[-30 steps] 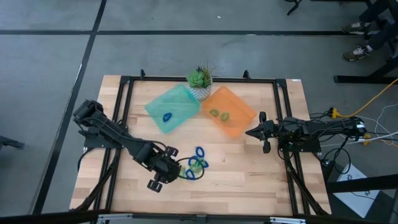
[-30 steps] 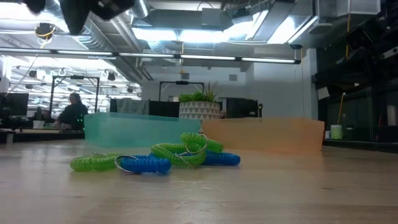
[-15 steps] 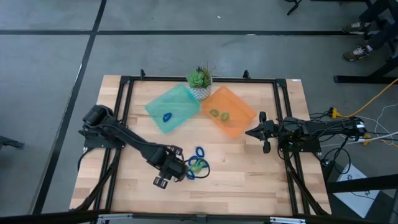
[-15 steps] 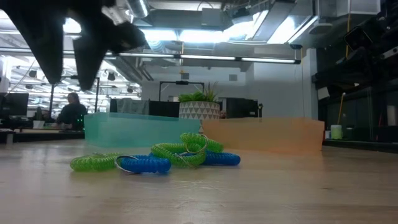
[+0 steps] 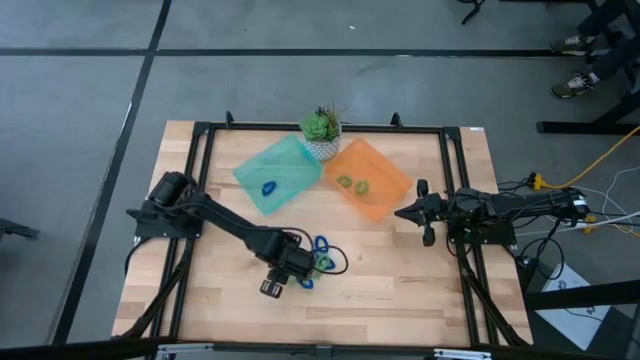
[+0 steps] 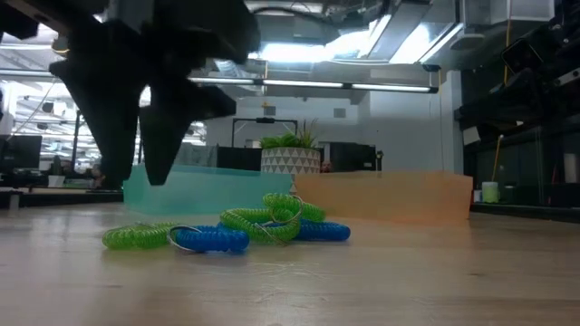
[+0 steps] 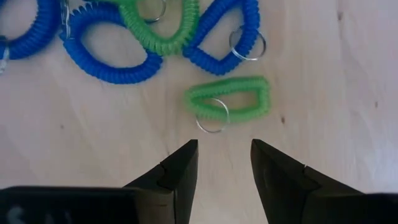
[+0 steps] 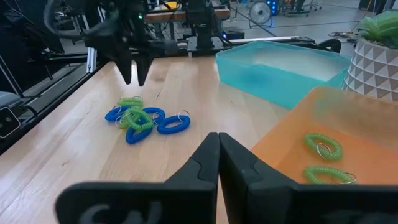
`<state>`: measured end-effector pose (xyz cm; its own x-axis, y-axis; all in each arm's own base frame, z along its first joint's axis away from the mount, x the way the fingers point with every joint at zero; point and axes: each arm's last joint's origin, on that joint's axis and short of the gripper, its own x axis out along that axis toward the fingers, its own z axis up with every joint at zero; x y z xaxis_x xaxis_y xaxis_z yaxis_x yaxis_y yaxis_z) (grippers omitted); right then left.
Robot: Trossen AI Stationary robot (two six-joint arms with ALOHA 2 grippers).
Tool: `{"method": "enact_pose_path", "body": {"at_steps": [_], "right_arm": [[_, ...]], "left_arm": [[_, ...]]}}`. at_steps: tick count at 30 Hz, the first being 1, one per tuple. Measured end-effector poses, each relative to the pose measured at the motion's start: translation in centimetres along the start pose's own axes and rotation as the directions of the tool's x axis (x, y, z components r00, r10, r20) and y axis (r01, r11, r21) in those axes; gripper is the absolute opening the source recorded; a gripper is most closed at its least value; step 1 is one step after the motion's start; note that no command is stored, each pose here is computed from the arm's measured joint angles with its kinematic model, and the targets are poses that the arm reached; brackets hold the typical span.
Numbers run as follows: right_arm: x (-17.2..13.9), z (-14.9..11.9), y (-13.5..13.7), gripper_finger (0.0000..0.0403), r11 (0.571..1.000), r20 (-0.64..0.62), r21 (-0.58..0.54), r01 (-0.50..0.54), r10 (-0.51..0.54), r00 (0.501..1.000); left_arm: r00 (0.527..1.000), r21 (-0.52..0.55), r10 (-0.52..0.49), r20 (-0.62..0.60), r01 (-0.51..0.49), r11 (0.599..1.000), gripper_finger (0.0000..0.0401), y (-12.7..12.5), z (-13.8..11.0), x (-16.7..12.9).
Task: Sort spring keychains
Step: Put the green spring keychain into the orange bin
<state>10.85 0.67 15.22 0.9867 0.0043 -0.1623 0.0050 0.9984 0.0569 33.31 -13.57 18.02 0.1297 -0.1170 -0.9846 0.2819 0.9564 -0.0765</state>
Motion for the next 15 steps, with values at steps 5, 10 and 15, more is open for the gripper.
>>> {"method": "enact_pose_path", "body": {"at_steps": [5, 10, 15], "right_arm": [[0.0, 0.0, 0.0, 0.0007, 1.0, 0.0, 0.0, 0.0, 0.0, 1.0], [0.0, 0.0, 0.0, 0.0007, 1.0, 0.0, 0.0, 0.0, 0.0, 1.0], [0.0, 0.0, 0.0, 0.0007, 1.0, 0.0, 0.0, 0.0, 0.0, 1.0]], "left_arm": [[0.999, -0.008, -0.043, 0.004, 0.043, 0.999, 0.0143, 0.4, 0.6, 1.5], [0.999, -0.02, -0.05, 0.011, 0.05, 0.999, 0.0143, 0.9, 0.9, 2.0], [1.0, -0.067, 0.005, 0.019, -0.003, 0.998, 0.0143, 1.2, 0.9, 2.0]]}}
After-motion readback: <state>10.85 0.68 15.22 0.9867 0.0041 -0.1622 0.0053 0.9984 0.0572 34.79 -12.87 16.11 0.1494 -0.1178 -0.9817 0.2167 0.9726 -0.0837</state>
